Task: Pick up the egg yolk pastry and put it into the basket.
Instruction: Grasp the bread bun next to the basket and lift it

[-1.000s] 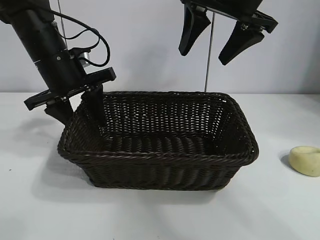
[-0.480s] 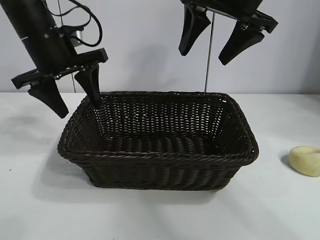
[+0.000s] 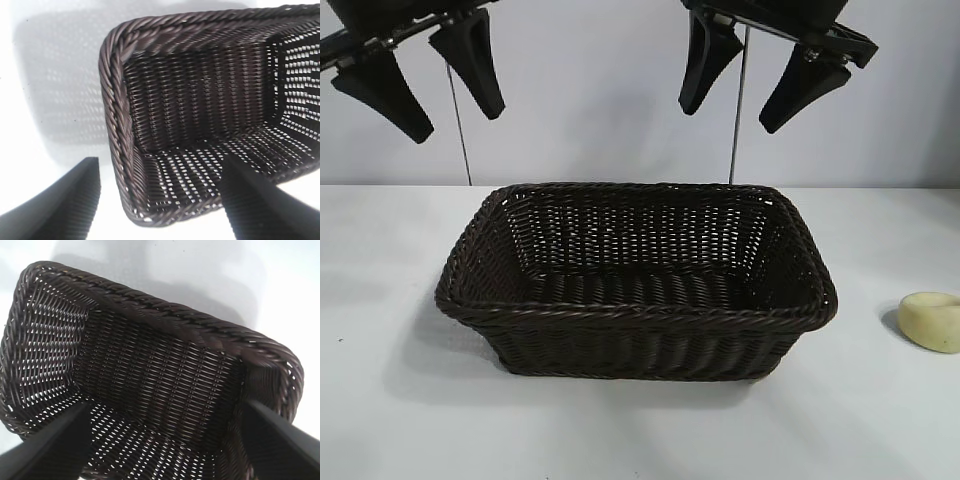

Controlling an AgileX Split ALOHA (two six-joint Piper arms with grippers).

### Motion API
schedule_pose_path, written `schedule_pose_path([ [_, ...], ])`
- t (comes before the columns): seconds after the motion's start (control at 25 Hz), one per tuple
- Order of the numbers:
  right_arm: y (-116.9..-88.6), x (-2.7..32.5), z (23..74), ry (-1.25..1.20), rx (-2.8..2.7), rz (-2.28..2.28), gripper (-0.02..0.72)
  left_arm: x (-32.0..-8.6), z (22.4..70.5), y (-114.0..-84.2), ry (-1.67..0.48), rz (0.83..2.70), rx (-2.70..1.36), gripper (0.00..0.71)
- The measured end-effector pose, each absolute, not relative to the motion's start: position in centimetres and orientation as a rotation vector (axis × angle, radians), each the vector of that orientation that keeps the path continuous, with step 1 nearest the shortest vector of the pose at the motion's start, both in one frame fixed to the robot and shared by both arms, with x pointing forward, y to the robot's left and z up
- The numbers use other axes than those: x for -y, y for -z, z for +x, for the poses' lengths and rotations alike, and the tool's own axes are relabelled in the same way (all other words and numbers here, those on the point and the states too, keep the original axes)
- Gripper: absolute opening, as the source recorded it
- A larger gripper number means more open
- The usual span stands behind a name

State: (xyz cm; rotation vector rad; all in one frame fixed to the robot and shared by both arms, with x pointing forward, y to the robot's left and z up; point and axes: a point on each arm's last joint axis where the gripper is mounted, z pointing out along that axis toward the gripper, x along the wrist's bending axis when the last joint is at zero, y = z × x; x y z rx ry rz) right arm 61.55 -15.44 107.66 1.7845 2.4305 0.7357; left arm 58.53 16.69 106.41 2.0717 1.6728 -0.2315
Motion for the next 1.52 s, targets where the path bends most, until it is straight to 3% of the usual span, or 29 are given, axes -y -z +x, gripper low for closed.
schedule_pose_path([
  [0.24,-107.7,15.4,61.5,-0.735,-2.431,1.785,0.59,-16.0,59.0,-106.6,0.247,1.976,-1.64,0.498],
  [1.52,-107.5,15.5,61.3,-0.698,-2.454,1.79,0.59,-15.5,59.9,-105.2,0.296,1.928,-1.666,0.498],
])
